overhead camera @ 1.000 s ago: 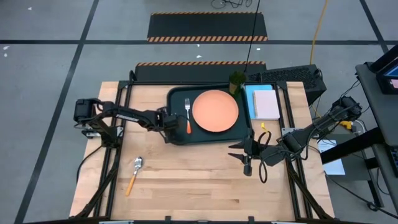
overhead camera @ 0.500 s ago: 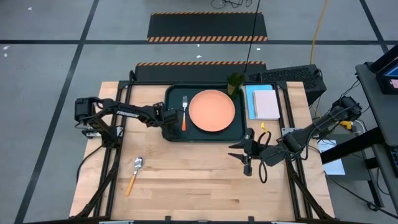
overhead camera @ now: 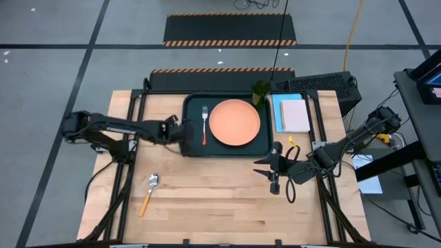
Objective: Pick and place plate/cup/fork/spoon on tray
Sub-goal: Put the orange spoon on the black serving tray to the left of the orange fork
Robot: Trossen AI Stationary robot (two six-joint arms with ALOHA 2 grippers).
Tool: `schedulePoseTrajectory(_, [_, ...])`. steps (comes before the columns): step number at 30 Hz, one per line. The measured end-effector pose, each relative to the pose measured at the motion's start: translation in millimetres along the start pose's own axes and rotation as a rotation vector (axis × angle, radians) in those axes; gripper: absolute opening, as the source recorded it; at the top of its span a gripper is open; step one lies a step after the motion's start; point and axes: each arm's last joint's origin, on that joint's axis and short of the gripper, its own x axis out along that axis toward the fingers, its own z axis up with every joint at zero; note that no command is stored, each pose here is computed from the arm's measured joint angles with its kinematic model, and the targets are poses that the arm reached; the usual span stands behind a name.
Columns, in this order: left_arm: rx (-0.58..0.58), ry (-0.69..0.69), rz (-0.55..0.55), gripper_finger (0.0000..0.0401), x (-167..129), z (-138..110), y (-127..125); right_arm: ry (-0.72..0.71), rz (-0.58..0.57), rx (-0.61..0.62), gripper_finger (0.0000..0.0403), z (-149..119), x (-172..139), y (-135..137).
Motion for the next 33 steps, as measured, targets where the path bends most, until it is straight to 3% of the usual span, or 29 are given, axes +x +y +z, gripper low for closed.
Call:
schedulePoseTrajectory(8, [-0.059,0.052,-0.209,0.0004,-52,-44,-64,0.003,-0.001,-0.007,0.0118,0,0,0])
schedulePoseTrajectory(12, [-0.151,0.084,-0.291,0.0006,-72,-70,-91,0.002,0.0,0.033,0.0118,0,0,0])
schedulePoseTrajectory(18, [-0.238,0.115,-0.434,0.0003,-101,-101,-119,-0.013,0.005,0.049,0.0118,2,0,1])
schedulePoseTrajectory(22, [-0.316,0.171,-0.433,0.0006,-111,-119,-123,-0.016,0.006,0.048,0.0118,2,0,1])
schedulePoseTrajectory(33, [-0.486,0.311,-0.265,0.0061,-118,-146,-113,-0.027,0.012,0.057,0.0118,3,0,1])
